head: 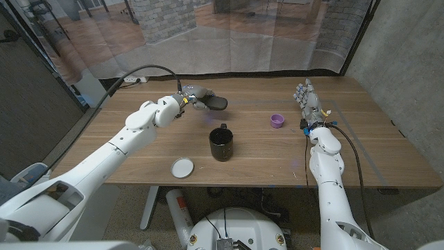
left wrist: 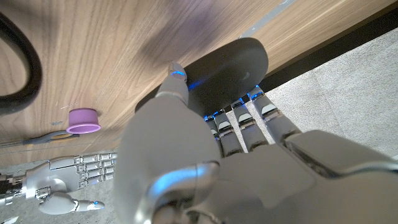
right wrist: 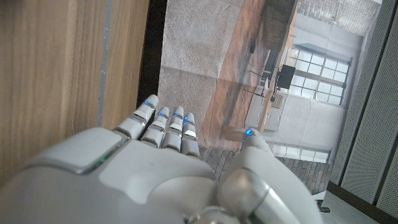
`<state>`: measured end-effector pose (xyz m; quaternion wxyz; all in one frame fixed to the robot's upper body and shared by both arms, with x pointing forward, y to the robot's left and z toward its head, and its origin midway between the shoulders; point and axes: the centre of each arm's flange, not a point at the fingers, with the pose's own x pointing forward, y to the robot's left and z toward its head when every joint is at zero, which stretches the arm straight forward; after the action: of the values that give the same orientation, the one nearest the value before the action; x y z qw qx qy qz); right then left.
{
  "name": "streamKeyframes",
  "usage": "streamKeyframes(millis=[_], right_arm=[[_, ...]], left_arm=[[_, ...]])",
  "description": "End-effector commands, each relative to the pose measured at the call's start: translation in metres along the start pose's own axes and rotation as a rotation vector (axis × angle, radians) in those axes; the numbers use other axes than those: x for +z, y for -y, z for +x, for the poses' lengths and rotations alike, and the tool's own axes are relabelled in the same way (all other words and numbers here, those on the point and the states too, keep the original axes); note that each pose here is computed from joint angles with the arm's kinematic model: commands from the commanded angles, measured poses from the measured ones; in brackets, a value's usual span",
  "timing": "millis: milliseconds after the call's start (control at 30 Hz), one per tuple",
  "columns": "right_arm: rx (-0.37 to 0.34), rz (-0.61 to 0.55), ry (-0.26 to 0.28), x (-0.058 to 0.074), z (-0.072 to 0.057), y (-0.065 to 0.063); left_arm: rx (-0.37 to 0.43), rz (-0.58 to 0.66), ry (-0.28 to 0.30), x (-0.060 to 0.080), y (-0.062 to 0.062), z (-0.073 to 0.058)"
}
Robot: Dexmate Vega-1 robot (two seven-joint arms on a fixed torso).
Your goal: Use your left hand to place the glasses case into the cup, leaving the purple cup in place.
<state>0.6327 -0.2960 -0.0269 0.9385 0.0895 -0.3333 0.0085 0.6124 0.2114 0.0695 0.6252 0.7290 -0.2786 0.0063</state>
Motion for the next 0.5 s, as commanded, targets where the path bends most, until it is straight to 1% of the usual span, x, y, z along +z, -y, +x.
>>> streamKeyframes(millis=[33,267,500], right_arm=[[0.003,0.001,0.008,0.002,0.002,-0.003],[0.001,0.002,0.008,0.002,0.002,-0.002],[0.001,0.003,0.011,0.003,0.001,-0.001]], left_arm=[[0.022,0.007,-0.011,-0.006,-0.008,-0.015],[0.04,-0.002,-0.003,-0.005,-0.012,-0.02],[0.056,0.01,0.022,0.004,-0.019,-0.023]])
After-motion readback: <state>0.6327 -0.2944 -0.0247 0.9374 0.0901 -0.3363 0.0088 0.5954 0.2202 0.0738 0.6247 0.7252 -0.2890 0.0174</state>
